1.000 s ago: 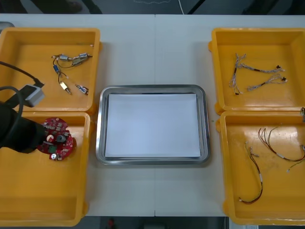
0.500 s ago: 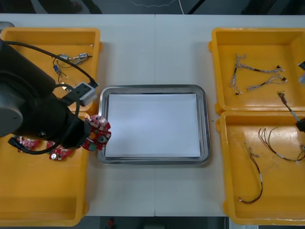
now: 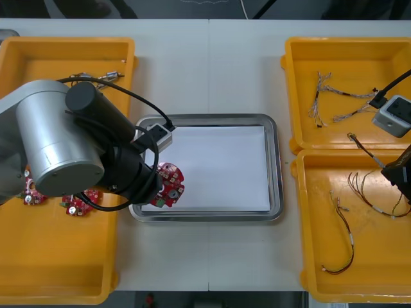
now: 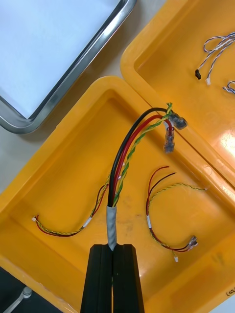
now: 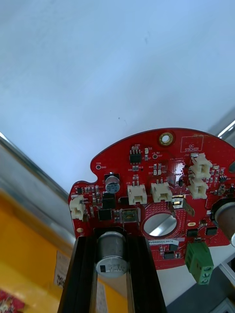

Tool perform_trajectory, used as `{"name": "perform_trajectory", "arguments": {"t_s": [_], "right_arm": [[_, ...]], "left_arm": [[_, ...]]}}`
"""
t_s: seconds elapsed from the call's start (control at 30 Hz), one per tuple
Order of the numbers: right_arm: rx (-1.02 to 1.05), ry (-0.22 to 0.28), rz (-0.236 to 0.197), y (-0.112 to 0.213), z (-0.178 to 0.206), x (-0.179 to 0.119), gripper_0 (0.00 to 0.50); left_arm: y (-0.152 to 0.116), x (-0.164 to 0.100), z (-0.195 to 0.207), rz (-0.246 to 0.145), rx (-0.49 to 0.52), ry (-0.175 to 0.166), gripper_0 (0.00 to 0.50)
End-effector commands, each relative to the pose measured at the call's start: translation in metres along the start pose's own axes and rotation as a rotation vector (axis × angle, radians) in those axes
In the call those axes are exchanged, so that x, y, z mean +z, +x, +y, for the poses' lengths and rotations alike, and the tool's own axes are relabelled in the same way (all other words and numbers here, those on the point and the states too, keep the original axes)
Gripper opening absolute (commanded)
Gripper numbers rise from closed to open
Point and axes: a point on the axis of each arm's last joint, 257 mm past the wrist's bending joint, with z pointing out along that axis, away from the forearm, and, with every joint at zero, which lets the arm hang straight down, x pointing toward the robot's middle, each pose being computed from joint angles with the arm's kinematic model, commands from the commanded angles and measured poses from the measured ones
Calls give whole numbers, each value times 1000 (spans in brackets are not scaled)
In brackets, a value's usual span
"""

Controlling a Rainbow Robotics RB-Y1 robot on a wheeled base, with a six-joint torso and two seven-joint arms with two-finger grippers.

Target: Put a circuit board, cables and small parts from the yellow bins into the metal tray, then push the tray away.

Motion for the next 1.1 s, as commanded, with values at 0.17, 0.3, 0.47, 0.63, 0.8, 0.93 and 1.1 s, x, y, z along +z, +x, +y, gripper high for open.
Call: {"name": "perform_trajectory", "arguments": {"t_s": [0.17, 0.3, 0.47, 0.63, 0.8, 0.93, 1.1], "right_arm": [[-59, 68, 11, -1, -12, -9, 0], [-54, 63, 16, 0, -11, -7, 0], [-51, 69, 15, 0, -12, -7, 0], [-55, 68, 16, 1, -12, -7, 0], [-55, 70, 15, 0, -13, -7, 0], [-55, 70, 15, 0, -12, -7, 0], [-59, 72, 14, 0, -13, -7, 0]], "left_arm": [[-27, 23, -3, -55, -104, -18, 0], [-27, 38, 3, -59, -107, -39, 0], [-26, 47, 9, -60, -109, -57, 1], [-25, 48, 8, -57, -111, -57, 0], [-24, 50, 12, -51, -119, -66, 3], [-25, 51, 15, -55, -122, -75, 7], [-25, 51, 15, -54, -132, -77, 370]]}}
